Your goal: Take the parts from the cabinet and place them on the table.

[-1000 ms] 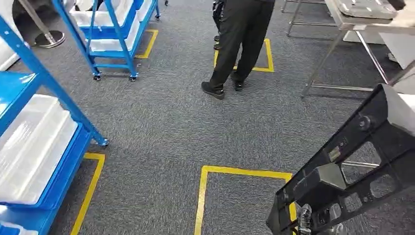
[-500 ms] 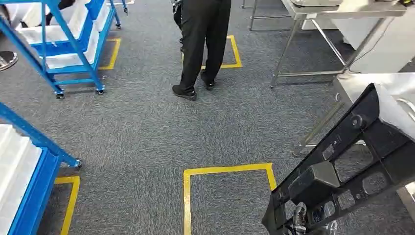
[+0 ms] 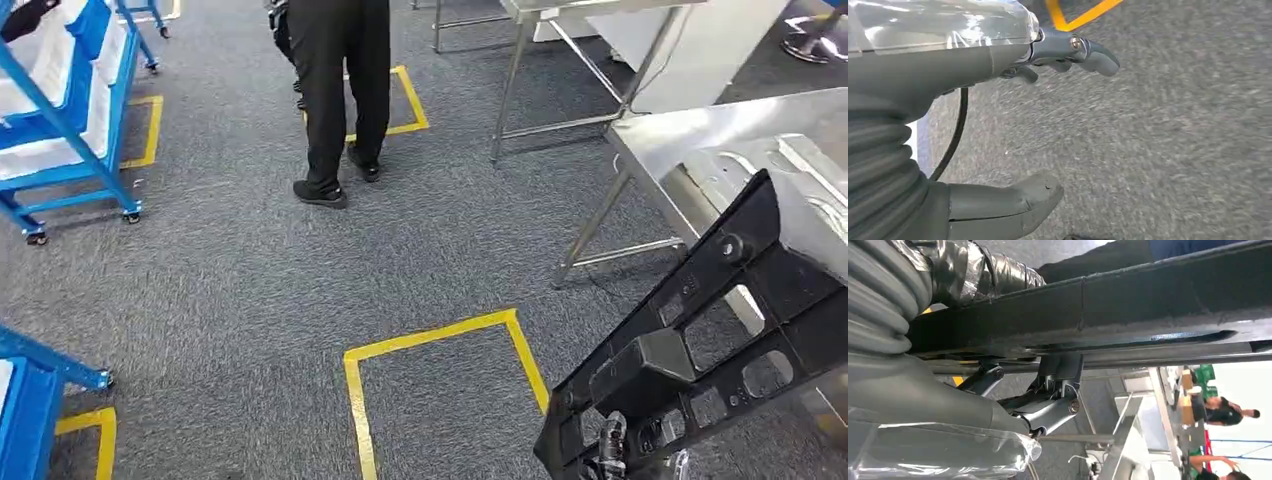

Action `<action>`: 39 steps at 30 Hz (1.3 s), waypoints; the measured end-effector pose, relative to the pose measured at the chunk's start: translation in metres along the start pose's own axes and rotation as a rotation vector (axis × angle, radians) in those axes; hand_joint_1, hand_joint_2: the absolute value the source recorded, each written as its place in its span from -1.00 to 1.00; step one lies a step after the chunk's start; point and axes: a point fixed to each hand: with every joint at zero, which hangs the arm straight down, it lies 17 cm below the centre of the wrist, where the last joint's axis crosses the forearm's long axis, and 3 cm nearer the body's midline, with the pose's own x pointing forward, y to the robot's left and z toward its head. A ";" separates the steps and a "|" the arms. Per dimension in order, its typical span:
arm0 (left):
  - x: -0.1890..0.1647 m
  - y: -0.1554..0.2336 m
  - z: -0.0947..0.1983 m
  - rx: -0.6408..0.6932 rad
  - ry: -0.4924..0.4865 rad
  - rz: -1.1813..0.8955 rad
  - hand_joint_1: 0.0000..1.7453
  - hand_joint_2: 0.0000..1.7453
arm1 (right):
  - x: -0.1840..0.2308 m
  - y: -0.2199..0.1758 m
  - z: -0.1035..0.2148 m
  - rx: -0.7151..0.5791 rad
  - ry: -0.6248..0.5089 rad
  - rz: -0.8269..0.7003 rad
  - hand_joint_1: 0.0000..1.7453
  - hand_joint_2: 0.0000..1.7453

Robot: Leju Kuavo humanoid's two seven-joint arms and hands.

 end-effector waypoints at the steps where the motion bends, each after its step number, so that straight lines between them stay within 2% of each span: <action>1: 0.001 0.000 0.000 0.000 -0.001 0.002 -1.00 1.00 | 0.000 0.000 0.000 0.001 -0.002 0.001 1.00 1.00; 18: 0.003 -0.006 0.000 -0.039 -0.010 0.026 -1.00 1.00 | -0.001 0.011 -0.001 0.032 -0.011 0.096 1.00 1.00; 25: 0.002 -0.004 0.000 -0.044 -0.011 0.009 -1.00 1.00 | 0.024 0.017 -0.012 0.069 -0.104 0.236 1.00 1.00; 32: 0.004 -0.006 -0.001 -0.050 -0.002 0.008 -1.00 1.00 | 0.046 0.027 -0.018 0.080 -0.171 0.275 1.00 1.00; 39: 0.007 -0.008 -0.001 -0.057 -0.003 0.008 -1.00 1.00 | 0.049 0.033 -0.018 0.082 -0.179 0.270 1.00 1.00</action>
